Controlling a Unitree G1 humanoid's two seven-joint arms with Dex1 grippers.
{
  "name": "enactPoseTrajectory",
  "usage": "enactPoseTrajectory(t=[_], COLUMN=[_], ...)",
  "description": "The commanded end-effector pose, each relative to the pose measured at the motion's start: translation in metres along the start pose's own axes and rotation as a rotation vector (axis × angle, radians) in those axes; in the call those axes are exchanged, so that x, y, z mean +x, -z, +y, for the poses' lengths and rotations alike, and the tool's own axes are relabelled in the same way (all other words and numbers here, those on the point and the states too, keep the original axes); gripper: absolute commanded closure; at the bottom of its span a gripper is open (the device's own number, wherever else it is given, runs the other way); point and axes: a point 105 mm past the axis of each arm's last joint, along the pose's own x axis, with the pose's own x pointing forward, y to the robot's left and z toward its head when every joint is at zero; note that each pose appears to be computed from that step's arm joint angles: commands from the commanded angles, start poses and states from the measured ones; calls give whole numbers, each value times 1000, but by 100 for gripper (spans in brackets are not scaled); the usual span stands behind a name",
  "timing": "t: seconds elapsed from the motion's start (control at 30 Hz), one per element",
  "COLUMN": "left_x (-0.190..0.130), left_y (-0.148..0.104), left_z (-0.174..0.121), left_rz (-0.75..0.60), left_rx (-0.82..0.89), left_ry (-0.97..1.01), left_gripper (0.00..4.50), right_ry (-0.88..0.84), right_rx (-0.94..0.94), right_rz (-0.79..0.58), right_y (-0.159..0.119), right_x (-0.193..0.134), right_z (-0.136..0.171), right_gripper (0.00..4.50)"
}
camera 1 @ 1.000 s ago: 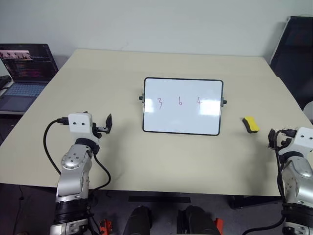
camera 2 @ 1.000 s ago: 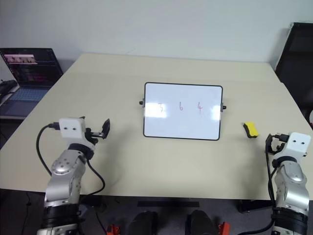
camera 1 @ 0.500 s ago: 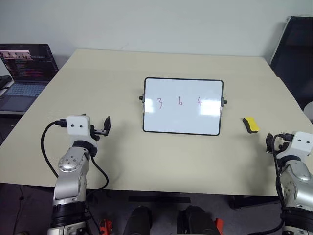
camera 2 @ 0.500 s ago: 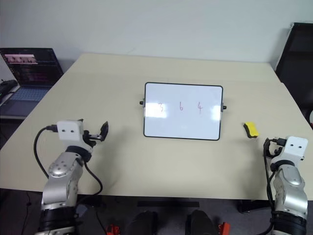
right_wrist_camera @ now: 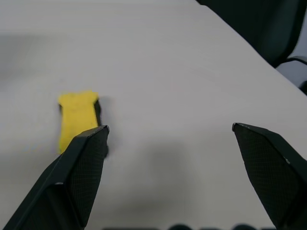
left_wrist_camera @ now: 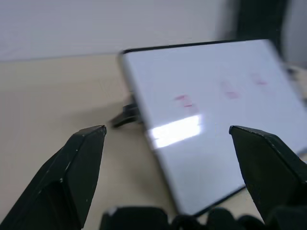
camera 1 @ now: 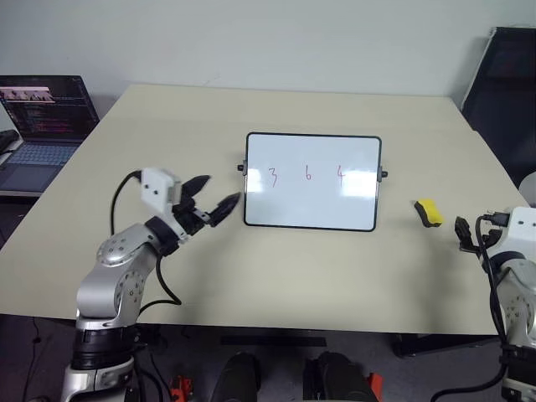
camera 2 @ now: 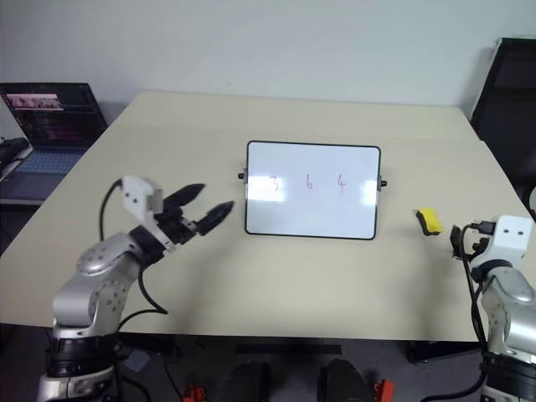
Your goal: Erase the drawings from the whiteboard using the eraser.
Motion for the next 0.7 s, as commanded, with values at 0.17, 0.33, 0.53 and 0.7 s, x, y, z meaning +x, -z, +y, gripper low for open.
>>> enactPoseTrajectory(t=[0.17,0.33,0.53,0.7], left_x=[31,61,82,86], left_y=[-9,-9,-4,13], left_z=[-46,-59,-81,-93], left_rz=[-6,-36,-44,-32], left_rx=[16,76,125,152], left_ry=[330,404,533,582], left_gripper=[0,0,0,0], right_ry=[-103,-130,-164,-167], right_rx=[2,-13,-4,-16], right_rz=[20,56,56,63], right_y=[-18,-17,-23,-28], right_x=[-1,6,17,28], right_z=[28,37,42,41], right_gripper=[2,2,2,2])
